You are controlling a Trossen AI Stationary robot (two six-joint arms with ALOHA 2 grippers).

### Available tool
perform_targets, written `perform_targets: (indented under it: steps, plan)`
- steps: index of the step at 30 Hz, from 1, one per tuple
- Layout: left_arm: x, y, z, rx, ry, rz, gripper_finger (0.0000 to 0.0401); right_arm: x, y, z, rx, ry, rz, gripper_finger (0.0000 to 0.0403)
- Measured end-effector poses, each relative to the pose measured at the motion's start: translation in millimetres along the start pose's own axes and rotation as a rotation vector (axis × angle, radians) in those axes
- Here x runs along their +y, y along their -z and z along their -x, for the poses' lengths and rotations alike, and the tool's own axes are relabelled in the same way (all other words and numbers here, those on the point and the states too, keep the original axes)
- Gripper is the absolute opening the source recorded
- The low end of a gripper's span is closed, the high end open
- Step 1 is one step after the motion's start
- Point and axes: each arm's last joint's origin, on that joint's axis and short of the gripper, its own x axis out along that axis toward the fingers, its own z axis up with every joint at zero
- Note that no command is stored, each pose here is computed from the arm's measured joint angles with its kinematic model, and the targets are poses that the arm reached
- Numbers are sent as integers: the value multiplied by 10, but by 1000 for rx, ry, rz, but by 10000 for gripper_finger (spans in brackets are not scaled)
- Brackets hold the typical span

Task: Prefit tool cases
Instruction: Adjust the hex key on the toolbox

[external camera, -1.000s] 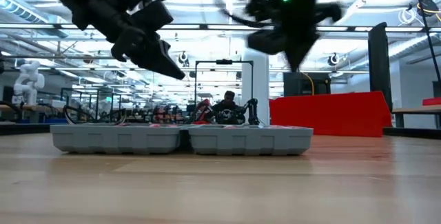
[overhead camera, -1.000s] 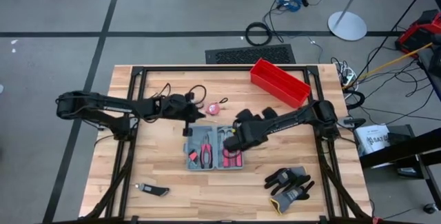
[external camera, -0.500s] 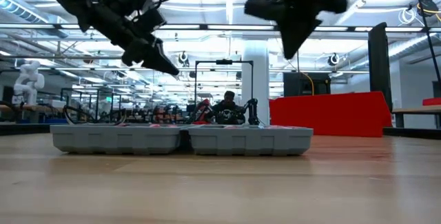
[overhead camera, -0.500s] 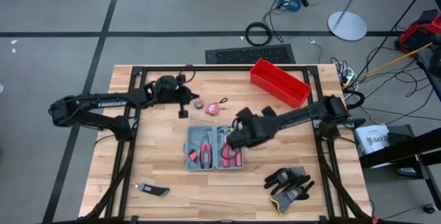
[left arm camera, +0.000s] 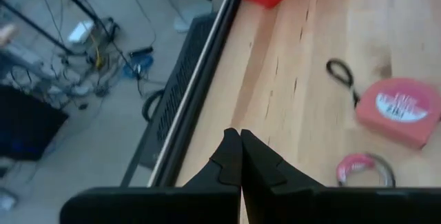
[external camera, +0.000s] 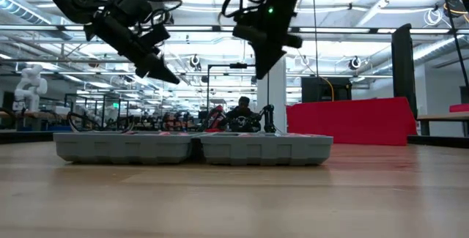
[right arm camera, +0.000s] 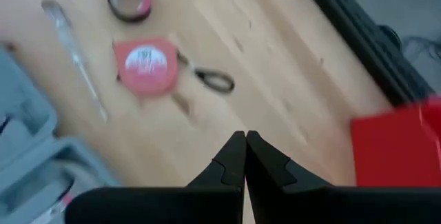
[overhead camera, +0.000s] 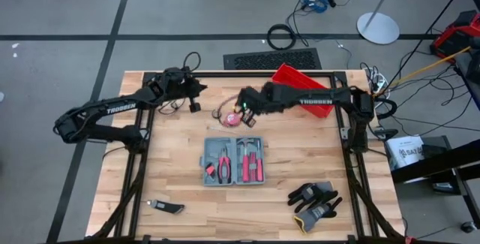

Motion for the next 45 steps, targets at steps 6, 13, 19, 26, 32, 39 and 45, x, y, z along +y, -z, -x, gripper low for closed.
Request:
perform_targets:
  steps: [6,13,19,26,32,39,45]
  plan:
    - [54,143,21,99,11,41,0,-306,-226,-138,-74,-18,17,0]
    - [2,268,48,216,84,71,0,-377,-420,-162,-215,-103,-34,1]
    - [-34,248,49,149,191,93,0,-288,-436,-244,-206,-240,19,43]
    - [-32,247,48,150,189,120,0,-133,-370,-715,-131,-213,127,115]
    - [-29,241,47,149,182,174,0,24,-364,-1140,-163,-220,147,157]
    - [-212,109,6,55,331,141,0,59,-391,-1206,-205,-226,157,166]
    - [-458,157,-195,73,425,-169,0,-10,-365,-932,-154,-222,181,167]
